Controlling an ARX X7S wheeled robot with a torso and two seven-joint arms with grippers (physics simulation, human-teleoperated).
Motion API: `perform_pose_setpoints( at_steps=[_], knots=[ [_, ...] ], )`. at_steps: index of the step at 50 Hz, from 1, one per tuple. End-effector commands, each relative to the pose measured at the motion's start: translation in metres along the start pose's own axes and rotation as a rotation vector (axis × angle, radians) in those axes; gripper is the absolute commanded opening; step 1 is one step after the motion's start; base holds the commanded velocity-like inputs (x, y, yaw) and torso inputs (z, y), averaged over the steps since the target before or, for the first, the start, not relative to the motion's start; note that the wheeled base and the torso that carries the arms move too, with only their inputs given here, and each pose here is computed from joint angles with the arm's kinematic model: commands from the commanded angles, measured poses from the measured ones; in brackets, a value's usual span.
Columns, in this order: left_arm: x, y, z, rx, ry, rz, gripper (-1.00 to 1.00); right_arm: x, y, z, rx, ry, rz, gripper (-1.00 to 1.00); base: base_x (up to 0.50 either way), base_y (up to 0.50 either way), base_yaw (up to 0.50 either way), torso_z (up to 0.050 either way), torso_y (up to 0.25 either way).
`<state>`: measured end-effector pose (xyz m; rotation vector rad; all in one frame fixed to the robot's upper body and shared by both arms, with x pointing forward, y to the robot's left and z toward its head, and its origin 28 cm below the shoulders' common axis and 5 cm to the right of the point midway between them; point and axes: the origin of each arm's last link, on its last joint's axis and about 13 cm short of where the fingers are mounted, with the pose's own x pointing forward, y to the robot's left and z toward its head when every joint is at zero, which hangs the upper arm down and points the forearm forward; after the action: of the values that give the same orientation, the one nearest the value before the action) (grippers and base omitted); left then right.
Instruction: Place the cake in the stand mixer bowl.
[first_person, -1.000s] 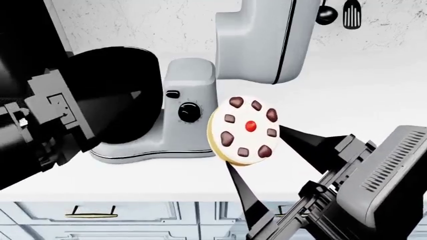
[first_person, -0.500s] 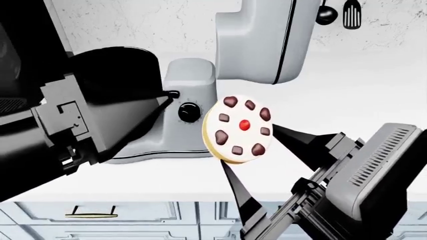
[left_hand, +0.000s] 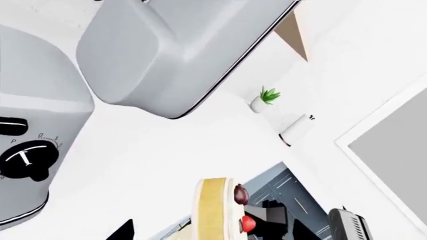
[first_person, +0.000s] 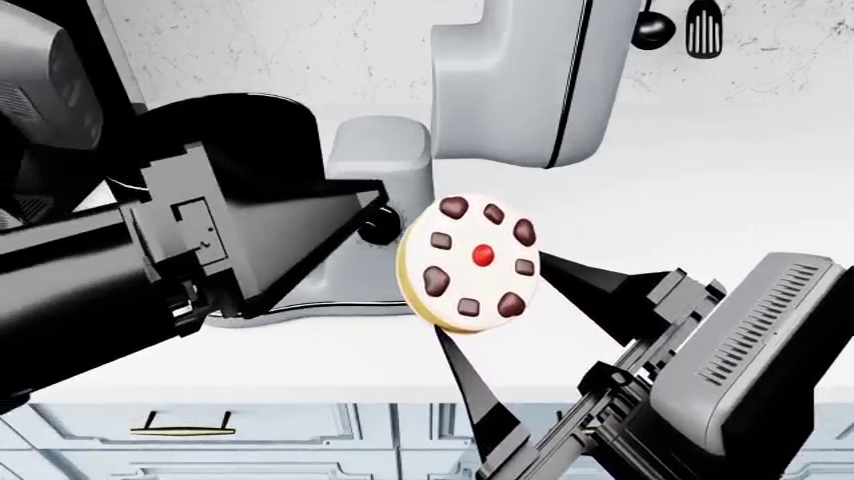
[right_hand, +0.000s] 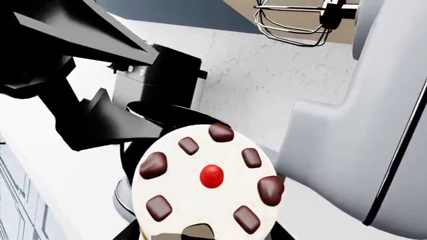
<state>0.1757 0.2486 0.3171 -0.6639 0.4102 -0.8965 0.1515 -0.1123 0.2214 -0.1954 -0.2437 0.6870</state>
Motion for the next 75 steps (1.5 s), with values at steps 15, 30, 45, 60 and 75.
perform_pose_setpoints(
  at_steps=[15,30,45,60,75],
  knots=[
    [0.018,0.004,-0.002,0.006,0.057,-0.037,1.00,0.006,-0.003,0.006,-0.044,-0.049,-0.009,-1.00,0.00,0.00,0.00,0.000,0.001],
    [0.024,0.007,-0.001,0.002,0.069,-0.052,1.00,0.003,0.003,0.007,-0.051,-0.057,0.021,-1.00,0.00,0.00,0.00,0.001,0.000],
    [0.033,0.016,-0.003,-0.026,0.093,-0.039,1.00,0.002,0.001,0.010,-0.040,-0.084,-0.001,-1.00,0.00,0.00,0.00,0.000,0.001],
    [0.045,0.024,-0.006,-0.043,0.143,-0.048,1.00,0.005,0.000,0.011,-0.029,-0.089,-0.006,-1.00,0.00,0.00,0.00,0.001,0.001],
    [0.056,0.025,-0.004,-0.039,0.166,-0.085,1.00,0.003,0.000,0.012,-0.031,-0.098,-0.005,-1.00,0.00,0.00,0.00,0.000,0.000]
  ],
)
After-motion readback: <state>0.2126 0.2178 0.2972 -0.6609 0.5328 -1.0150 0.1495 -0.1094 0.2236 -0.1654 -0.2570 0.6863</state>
